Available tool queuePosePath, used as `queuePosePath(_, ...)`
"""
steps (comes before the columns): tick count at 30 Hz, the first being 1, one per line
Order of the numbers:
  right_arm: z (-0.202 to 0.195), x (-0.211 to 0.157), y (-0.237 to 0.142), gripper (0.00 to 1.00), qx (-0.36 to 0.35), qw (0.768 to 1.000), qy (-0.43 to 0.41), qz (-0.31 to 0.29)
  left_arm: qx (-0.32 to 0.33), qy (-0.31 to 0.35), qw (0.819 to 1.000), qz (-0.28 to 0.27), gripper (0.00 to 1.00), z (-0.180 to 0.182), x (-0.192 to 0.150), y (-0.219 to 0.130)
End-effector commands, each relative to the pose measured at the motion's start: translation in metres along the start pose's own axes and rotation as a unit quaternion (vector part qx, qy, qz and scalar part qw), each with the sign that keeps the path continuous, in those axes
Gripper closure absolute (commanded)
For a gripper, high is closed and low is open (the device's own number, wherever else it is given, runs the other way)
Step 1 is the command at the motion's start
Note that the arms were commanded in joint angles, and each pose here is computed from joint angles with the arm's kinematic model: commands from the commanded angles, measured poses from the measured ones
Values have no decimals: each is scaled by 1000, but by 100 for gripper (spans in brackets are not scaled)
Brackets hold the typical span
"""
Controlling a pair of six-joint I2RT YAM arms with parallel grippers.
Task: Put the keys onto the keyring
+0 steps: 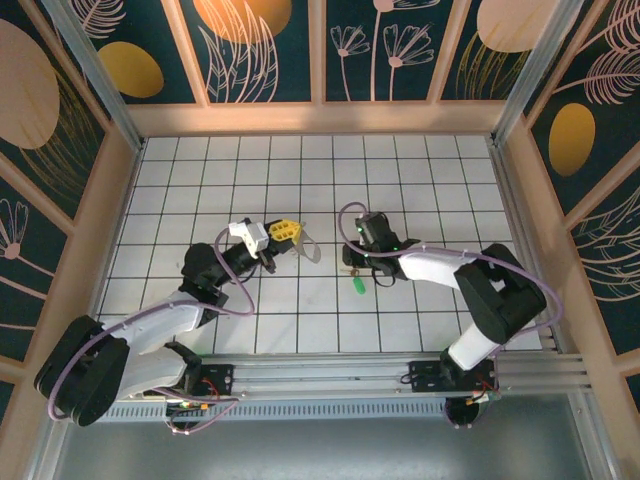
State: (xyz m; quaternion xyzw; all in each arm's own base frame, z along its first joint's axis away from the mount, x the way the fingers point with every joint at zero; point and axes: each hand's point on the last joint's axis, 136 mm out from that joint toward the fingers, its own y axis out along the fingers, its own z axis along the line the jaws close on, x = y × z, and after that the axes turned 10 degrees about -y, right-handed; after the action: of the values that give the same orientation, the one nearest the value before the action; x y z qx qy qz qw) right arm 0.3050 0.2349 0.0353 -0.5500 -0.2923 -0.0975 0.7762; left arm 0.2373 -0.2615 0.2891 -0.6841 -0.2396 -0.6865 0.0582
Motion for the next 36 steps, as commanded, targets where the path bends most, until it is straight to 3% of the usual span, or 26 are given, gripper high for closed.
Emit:
queuePosePath(1, -5, -8, 1, 64, -50, 998, -26, 20, -2, 7, 1000, -15, 100, -4, 9, -3)
queuePosePath(36, 1, -40, -10, 74, -87, 994, -57, 44, -3, 2, 1000, -12, 100, -7, 11, -6)
